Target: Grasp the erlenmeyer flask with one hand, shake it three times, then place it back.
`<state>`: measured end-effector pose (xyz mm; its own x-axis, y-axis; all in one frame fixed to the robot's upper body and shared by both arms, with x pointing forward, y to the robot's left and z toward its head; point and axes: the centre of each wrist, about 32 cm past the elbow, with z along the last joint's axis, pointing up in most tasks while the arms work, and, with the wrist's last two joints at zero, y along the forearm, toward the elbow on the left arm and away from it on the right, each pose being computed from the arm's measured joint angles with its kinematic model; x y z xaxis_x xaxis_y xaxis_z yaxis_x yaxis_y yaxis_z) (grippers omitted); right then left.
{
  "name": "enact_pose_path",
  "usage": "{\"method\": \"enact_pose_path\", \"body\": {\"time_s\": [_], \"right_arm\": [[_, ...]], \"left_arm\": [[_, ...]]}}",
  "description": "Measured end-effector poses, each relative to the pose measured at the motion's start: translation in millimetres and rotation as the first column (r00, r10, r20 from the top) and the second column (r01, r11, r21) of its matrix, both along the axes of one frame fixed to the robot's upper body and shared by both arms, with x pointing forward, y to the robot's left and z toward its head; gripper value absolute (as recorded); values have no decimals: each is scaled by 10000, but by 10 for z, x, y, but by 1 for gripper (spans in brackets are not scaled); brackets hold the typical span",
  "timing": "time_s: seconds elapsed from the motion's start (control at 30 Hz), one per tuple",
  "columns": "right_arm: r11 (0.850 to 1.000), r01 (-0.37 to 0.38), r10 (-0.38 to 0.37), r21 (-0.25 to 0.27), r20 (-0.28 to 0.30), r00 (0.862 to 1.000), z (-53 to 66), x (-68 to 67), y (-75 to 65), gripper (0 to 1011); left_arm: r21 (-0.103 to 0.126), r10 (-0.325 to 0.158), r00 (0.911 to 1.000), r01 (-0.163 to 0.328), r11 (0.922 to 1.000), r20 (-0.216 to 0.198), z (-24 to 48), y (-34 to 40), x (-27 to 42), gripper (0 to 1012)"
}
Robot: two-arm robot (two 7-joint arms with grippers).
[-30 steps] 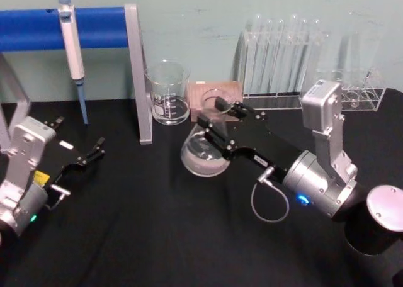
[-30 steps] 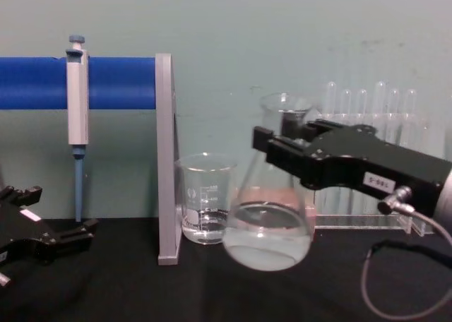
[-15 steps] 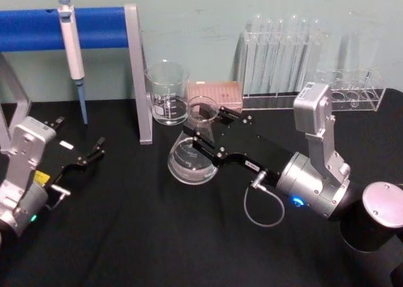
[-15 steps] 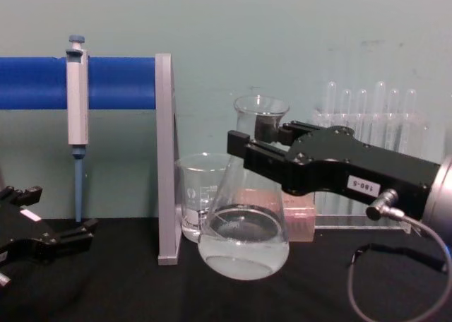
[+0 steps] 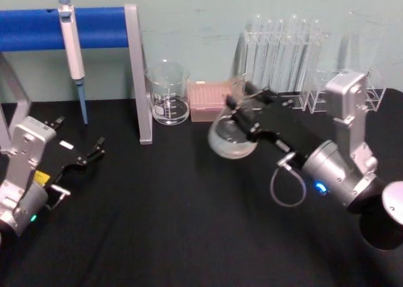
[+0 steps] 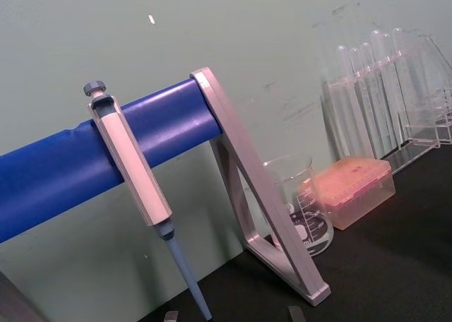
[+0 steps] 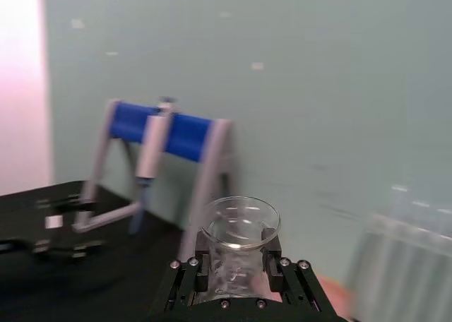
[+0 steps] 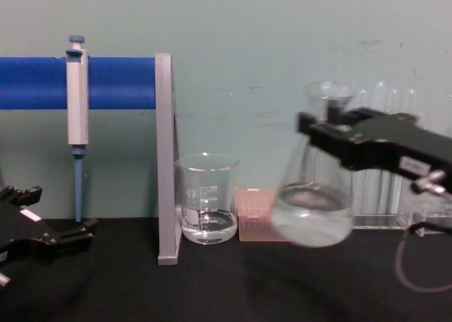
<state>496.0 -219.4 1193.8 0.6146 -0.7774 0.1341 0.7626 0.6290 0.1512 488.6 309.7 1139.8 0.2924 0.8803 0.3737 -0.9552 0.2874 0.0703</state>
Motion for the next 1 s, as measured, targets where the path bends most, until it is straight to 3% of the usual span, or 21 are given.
{"method": "enact_pose_path", "body": {"time_s": [0.13,0.3,0.43,0.6,0.8,1.0], "right_arm": [[9954,950,-949,130,-16,9955,5,5,-111,450],[9734,2278,-2277,226,-62,9737,22,0,-295,450],[9525,3035,-3034,246,-97,9528,30,-6,-405,450],[9370,3481,-3478,278,-145,9374,36,-10,-474,450],[9423,3337,-3332,266,-233,9426,24,5,-465,450],[9670,2538,-2532,210,-299,9670,15,44,-375,450]], "left_arm": [[0,0,10000,0,10000,0,0,0,0,1001],[1,1,10000,-1,10000,0,0,0,0,1001],[0,1,10000,-1,10000,0,0,0,0,1001],[0,1,10000,-1,10000,0,0,0,0,1001],[0,1,10000,-1,10000,0,0,0,0,1001],[0,1,10000,-1,10000,0,0,0,0,1001]]}}
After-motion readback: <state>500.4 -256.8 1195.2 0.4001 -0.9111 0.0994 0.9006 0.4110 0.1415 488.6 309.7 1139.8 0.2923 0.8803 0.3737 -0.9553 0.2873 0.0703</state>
